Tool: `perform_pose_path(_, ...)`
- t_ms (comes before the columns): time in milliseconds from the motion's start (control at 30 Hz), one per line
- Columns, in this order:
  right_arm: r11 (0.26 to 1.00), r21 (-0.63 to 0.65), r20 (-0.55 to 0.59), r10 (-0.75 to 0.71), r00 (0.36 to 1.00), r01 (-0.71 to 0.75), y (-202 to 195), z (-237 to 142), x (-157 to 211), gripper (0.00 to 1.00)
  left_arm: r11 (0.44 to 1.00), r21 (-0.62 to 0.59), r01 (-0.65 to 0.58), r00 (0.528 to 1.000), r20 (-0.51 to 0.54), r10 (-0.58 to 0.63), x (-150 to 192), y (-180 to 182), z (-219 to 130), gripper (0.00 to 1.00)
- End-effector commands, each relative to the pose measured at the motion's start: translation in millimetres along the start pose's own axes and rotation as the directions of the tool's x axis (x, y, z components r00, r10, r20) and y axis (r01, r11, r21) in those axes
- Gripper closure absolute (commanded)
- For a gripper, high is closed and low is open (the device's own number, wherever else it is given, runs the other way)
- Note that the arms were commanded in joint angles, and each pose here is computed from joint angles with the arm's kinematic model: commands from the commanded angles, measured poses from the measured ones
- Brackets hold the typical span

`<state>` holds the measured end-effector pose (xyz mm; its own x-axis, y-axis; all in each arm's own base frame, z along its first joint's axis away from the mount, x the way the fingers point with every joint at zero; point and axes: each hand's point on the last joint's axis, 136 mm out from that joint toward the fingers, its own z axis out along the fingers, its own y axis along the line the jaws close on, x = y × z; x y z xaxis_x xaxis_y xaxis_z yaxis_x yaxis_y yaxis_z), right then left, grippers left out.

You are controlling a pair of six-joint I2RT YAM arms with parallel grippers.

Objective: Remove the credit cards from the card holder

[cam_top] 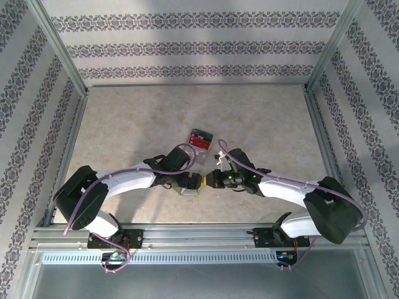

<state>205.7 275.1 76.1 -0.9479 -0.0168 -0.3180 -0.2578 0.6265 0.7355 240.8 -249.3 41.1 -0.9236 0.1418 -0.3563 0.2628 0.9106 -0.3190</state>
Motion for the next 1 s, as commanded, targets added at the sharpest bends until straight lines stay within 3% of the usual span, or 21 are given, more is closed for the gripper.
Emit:
perform_pose_path(0,1.0,-0.013,0.037,-0.026,0.999,0.027,7.7,-4.5,-11.6,1.0,0.999,-0.038,-0.021,1.0,0.003,0.022,-3.7,2.5,-1.7,0.0)
perform_pose_path(433,1.0,0.02,0.038,-0.022,0.999,0.021,-1.4,-8.2,-10.3,1.0,0.988,-0.151,-0.033,0.999,0.008,0.034,-0.4,24.9,-15.1,0.0)
perform_pose_path(967,0.999,0.049,0.041,-0.009,0.999,0.007,-12.7,-14.3,-8.7,1.0,0.985,-0.174,0.001,0.999,0.049,0.007,-4.3,39.1,-33.5,0.0)
